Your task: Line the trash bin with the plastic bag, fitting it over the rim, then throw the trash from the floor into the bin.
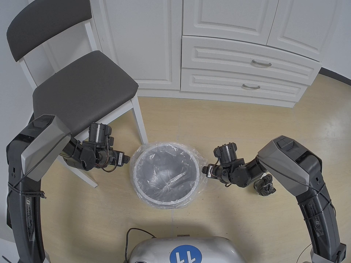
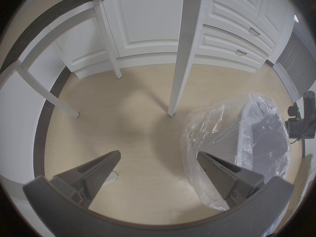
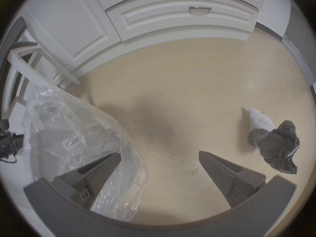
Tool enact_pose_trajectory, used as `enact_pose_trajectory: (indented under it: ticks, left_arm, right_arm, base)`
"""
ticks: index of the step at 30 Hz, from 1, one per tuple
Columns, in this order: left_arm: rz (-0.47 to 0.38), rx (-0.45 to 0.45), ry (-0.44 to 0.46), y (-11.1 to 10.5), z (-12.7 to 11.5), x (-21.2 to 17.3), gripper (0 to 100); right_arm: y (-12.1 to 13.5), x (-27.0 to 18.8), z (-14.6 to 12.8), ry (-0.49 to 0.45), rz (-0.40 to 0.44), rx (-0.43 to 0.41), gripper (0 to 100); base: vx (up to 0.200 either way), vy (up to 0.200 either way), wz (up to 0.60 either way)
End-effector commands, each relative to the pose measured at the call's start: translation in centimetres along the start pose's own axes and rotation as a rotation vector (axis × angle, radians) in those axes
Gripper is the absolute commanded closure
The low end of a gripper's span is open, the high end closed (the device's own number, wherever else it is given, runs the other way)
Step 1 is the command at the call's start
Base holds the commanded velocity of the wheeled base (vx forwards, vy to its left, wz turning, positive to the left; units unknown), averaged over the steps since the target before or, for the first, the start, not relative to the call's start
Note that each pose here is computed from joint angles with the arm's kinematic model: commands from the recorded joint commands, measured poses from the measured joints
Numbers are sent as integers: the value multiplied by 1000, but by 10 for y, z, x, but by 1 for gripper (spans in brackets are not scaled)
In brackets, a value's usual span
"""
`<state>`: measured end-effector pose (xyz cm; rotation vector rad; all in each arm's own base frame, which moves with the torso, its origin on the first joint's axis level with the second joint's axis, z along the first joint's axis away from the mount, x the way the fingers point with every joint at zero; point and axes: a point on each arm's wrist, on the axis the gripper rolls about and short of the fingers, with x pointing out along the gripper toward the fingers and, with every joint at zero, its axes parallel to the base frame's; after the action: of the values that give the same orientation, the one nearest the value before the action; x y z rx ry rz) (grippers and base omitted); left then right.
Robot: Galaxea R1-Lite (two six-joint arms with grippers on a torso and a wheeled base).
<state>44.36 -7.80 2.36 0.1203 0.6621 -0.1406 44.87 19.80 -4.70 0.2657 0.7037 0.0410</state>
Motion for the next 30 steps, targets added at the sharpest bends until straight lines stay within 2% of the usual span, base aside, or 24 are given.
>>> enact_pose_trajectory:
  ticks: [1,4,10,14,17,19,20,22,24,29,30]
  left_arm:
    - [2,-1,-1,1,0,0,0]
    - [2,-1,-3,1,1,-1,0]
    - [3,-2,-7,2,2,-2,0]
    - [3,-2,-7,2,2,-2,0]
    - [3,-2,-7,2,2,-2,0]
    - [3,1,-4,2,2,-3,0]
    - [3,1,-4,2,2,-3,0]
    - [2,1,-6,2,2,-5,0]
    - [1,1,-9,2,3,-6,0]
    - [0,0,-7,2,3,-6,0]
    - [0,0,-7,2,3,-6,0]
  right_arm:
    - [4,-20,23,-47,23,23,0]
    - [9,-40,41,-77,56,74,0]
    - [11,-40,39,-52,96,108,0]
    - [7,-42,33,-26,75,74,0]
    - [-1,-43,28,-2,55,-5,0]
    - [-13,-46,18,37,26,-98,0]
    - [-13,-46,18,37,26,-98,0]
    - [-22,-55,14,70,40,-169,0]
    - [-26,-60,18,76,57,-179,0]
    - [-31,-70,40,23,86,-138,0]
    - [-30,-71,45,-11,113,-108,0]
  base:
    - [0,0,0]
    - [0,0,0]
    - [0,0,0]
    - [0,0,0]
    - [0,0,0]
    - [0,0,0]
    - [0,0,0]
    - [0,0,0]
    - [0,0,0]
    - [0,0,0]
    - [0,0,0]
